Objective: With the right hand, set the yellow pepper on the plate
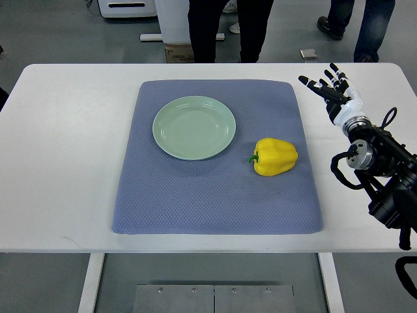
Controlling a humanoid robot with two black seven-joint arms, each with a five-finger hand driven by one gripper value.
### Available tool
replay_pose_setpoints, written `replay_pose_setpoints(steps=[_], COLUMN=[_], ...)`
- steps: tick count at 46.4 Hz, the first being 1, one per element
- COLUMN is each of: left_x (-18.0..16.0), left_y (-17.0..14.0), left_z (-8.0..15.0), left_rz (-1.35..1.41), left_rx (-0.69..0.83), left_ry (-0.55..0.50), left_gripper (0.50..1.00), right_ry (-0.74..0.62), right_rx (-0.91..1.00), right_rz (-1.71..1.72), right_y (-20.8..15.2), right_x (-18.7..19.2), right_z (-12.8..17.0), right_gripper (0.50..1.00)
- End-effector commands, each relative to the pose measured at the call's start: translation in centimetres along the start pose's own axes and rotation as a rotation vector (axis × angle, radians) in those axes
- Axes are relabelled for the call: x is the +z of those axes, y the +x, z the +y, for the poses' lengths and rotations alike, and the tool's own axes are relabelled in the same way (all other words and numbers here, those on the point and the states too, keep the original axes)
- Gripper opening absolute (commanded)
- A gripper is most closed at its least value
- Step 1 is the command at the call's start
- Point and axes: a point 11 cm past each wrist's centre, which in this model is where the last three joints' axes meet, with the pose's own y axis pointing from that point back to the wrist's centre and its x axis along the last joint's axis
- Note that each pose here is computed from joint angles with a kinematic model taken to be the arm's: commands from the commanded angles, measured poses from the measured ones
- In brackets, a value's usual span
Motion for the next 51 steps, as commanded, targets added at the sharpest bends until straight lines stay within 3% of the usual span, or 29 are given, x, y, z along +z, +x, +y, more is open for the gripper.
replay_pose_setpoints(steps=[1, 51], left_x=[0.01, -0.01], left_y=[0.02, 0.08], left_z=[0.0, -0.01], left_rz=[0.001, 0.003], left_rx=[0.002, 0.004], left_ry=[-0.001, 0.001], left_gripper=[1.0, 1.0], right_ry=[0.0, 0.0], right_rx=[0.001, 0.001], right_rz=[0.0, -0.002], right_y=[0.06, 0.01], right_x=[0.01, 0.02], right_z=[0.0, -0.01], right_gripper=[1.0, 1.0])
